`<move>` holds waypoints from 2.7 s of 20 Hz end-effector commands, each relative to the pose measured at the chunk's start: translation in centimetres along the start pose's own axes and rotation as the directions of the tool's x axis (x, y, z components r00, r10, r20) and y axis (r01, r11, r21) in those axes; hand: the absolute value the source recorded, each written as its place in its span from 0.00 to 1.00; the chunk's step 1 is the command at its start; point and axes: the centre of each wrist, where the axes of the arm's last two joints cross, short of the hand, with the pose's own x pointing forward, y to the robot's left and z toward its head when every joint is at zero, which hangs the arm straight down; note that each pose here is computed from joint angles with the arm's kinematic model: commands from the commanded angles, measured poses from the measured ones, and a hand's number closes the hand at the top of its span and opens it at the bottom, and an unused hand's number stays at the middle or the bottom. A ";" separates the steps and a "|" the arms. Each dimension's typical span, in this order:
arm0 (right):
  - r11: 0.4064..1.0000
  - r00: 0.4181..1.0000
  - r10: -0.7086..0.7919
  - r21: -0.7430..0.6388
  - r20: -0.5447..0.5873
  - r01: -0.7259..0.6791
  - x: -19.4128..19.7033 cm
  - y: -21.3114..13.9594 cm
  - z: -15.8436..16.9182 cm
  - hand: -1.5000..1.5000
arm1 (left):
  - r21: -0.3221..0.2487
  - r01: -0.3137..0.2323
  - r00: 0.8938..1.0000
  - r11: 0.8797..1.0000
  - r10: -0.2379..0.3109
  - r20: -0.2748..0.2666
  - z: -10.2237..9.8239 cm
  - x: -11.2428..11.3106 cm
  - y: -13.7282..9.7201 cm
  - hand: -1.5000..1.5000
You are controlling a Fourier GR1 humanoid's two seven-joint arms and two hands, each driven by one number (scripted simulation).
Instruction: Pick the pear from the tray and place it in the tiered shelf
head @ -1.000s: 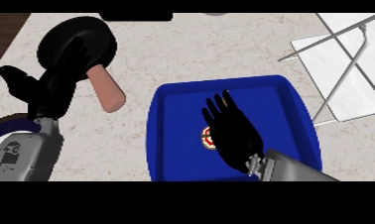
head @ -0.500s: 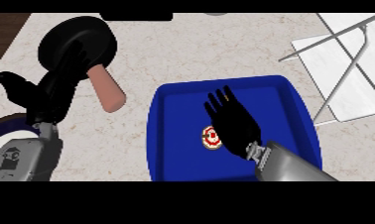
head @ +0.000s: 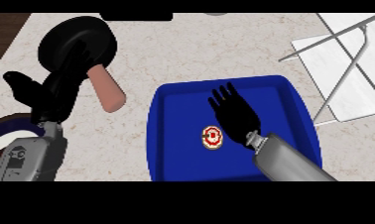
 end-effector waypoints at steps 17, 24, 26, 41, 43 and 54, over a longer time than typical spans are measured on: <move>0.990 0.996 -0.078 -0.115 0.051 0.084 2.4 2.2 -2.5 1.00 | -0.005 -0.023 0.999 1.000 0.023 -0.022 -0.4 -0.4 0.1 0.50; 0.706 0.678 -0.709 -0.191 -0.194 0.682 3.5 1.6 0.0 1.00 | 0.025 -0.009 1.000 1.000 0.010 -0.016 -0.4 -0.4 1.2 0.50; 0.644 0.615 -0.765 -0.245 -0.191 0.725 4.5 0.2 0.9 1.00 | -0.003 -0.002 1.000 1.000 0.002 -0.017 0.3 -1.1 1.1 0.50; 0.065 0.246 -0.964 -0.806 0.102 0.589 2.6 -14.9 13.9 1.00 | -0.005 0.012 1.000 1.000 -0.012 -0.016 -0.6 0.5 0.7 0.50; 0.065 0.233 -0.969 -0.826 0.081 0.559 1.8 -15.4 15.3 1.00 | 0.021 0.003 1.000 1.000 -0.003 -0.019 0.5 -0.4 0.2 0.50; 0.167 0.174 -0.979 -0.901 -0.105 0.401 -6.9 -15.7 16.5 1.00 | 0.016 -0.014 1.000 1.000 0.014 -0.003 0.2 0.5 0.0 0.50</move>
